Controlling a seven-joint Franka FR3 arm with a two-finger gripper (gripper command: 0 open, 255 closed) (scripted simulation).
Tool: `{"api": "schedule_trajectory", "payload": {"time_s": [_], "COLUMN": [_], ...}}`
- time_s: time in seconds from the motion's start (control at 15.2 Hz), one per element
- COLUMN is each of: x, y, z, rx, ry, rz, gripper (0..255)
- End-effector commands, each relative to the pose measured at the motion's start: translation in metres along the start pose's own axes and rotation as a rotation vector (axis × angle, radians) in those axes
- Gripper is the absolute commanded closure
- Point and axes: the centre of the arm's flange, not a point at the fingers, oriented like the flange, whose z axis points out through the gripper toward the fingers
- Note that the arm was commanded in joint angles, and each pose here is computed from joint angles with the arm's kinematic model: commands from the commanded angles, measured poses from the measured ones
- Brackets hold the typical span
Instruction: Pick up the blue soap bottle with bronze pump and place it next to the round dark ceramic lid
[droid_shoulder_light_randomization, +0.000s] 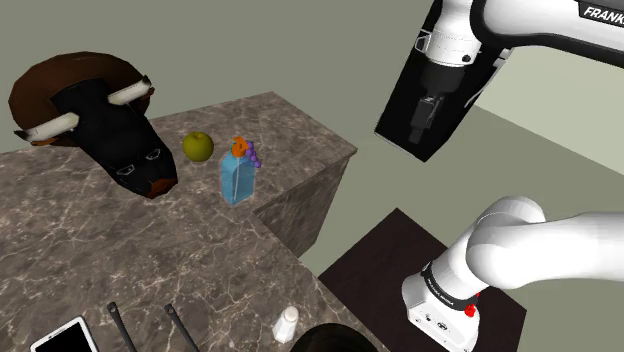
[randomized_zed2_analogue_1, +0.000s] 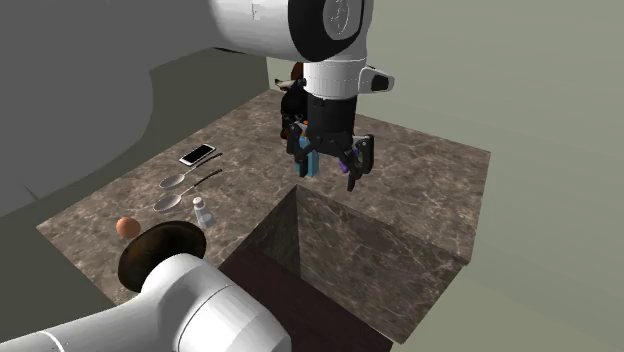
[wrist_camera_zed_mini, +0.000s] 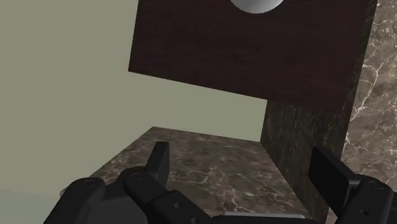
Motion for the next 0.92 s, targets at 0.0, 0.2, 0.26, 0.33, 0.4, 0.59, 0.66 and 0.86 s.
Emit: {"api": "schedule_trajectory", "payload": {"time_s": [0.0,0.2,0.26,0.33,0.4,0.59,0.66,0.86], "x": [0.0,0.03,0.04,0.05,0.06,0.09,0.1,0.131], "y": [0.0,-0.021,-0.028,-0.035,-0.042,-0.063,-0.07,-0.09], "z": [0.0,0.008,0.01,0.013,0.015,0.022,0.024,0.03], "rx": [0.0,0.005,0.006,0.008,0.009,0.014,0.015,0.02], "ry": [0.0,0.015,0.019,0.024,0.029,0.044,0.049,0.063], "rz": [0.0,0.01,0.013,0.016,0.019,0.029,0.032,0.042], "gripper": [0,0,0,0,0,0,0,0]}}
